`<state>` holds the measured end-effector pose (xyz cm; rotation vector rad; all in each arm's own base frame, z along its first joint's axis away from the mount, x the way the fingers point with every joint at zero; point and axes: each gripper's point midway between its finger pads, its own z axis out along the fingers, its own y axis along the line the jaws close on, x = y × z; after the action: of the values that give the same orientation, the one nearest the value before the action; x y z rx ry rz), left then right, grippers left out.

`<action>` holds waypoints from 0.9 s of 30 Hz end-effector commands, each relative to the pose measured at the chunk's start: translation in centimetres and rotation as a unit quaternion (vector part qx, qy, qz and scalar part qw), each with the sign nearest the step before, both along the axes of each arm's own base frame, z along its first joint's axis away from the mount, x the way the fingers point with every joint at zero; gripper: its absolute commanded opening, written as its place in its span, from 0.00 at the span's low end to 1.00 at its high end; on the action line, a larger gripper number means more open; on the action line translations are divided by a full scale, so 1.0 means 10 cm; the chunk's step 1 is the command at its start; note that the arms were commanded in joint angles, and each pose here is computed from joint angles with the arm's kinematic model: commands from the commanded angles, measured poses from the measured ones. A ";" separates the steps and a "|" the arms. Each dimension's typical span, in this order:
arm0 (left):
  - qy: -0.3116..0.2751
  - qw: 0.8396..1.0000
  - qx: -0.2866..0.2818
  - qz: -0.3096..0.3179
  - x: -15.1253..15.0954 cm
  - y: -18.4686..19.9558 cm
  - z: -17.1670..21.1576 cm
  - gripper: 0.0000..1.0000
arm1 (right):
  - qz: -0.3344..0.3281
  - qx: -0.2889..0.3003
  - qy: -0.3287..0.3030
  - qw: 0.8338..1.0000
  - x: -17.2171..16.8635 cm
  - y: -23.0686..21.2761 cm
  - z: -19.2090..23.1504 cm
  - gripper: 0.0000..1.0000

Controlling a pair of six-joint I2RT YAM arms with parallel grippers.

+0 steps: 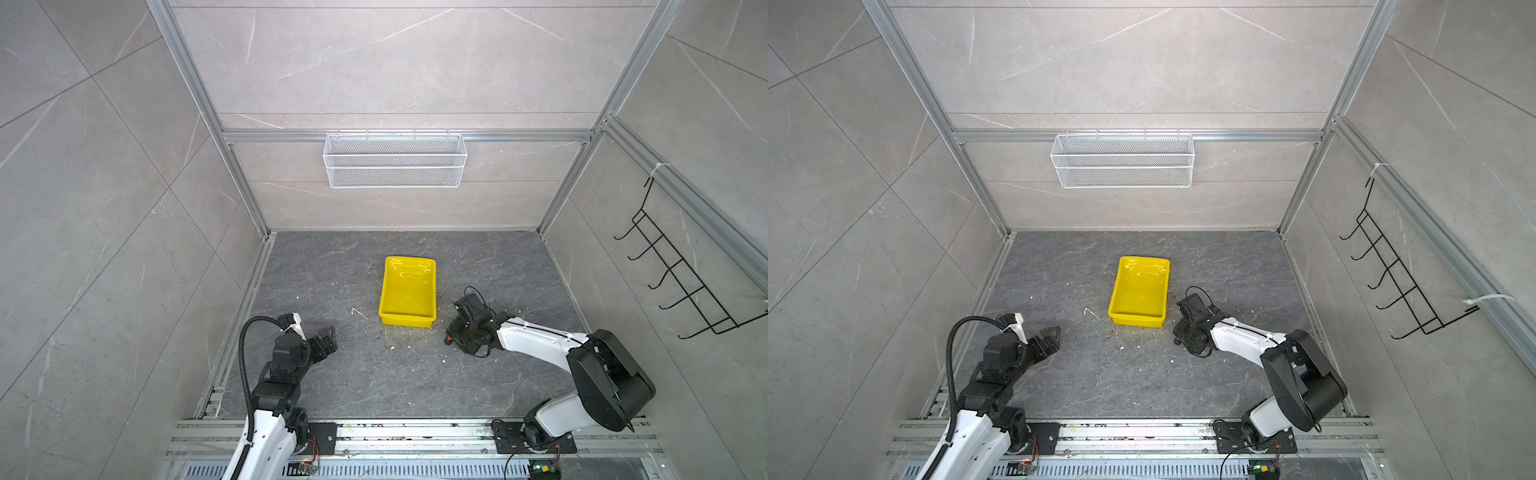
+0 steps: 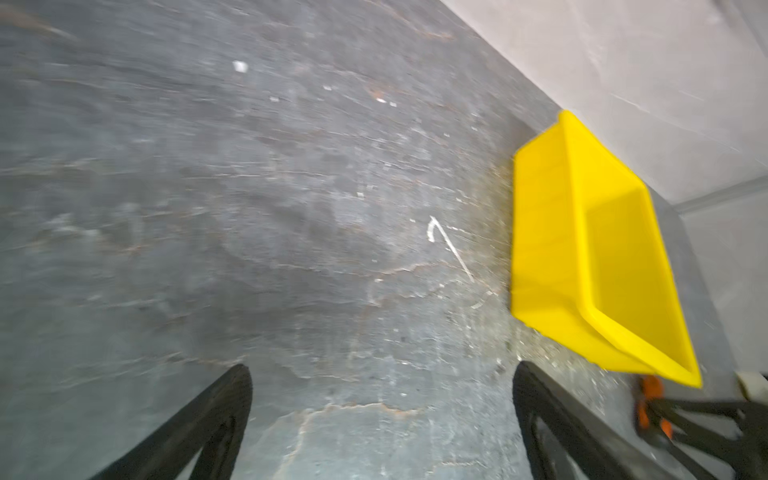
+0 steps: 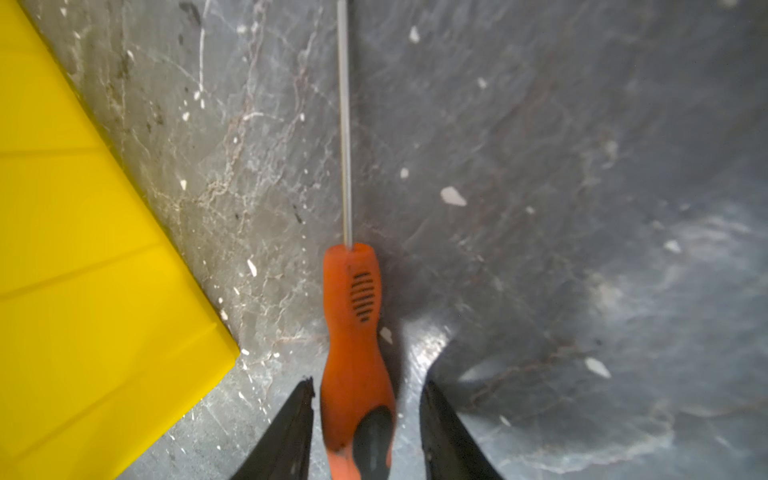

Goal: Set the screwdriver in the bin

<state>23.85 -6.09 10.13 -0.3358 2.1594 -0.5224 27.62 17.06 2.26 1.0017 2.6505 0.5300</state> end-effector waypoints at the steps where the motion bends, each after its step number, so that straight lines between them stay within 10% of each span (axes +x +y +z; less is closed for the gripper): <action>1: -0.074 0.992 0.009 -0.105 0.06 -0.40 0.28 1.00 | -0.018 -0.034 0.032 0.999 -0.19 -0.19 -0.21 0.44; 13: -0.003 0.977 0.096 -0.191 0.09 -0.89 0.00 1.00 | -0.009 -0.049 0.068 0.996 -0.41 -0.29 -0.42 0.35; 27: 0.085 0.982 0.147 -0.081 0.18 -0.54 -0.10 1.00 | -0.015 -0.090 0.105 0.990 -0.45 -0.38 -0.51 0.36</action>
<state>25.34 -12.00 8.33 -0.0097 2.4025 -0.3039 28.29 17.22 1.90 0.9959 2.6258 0.5398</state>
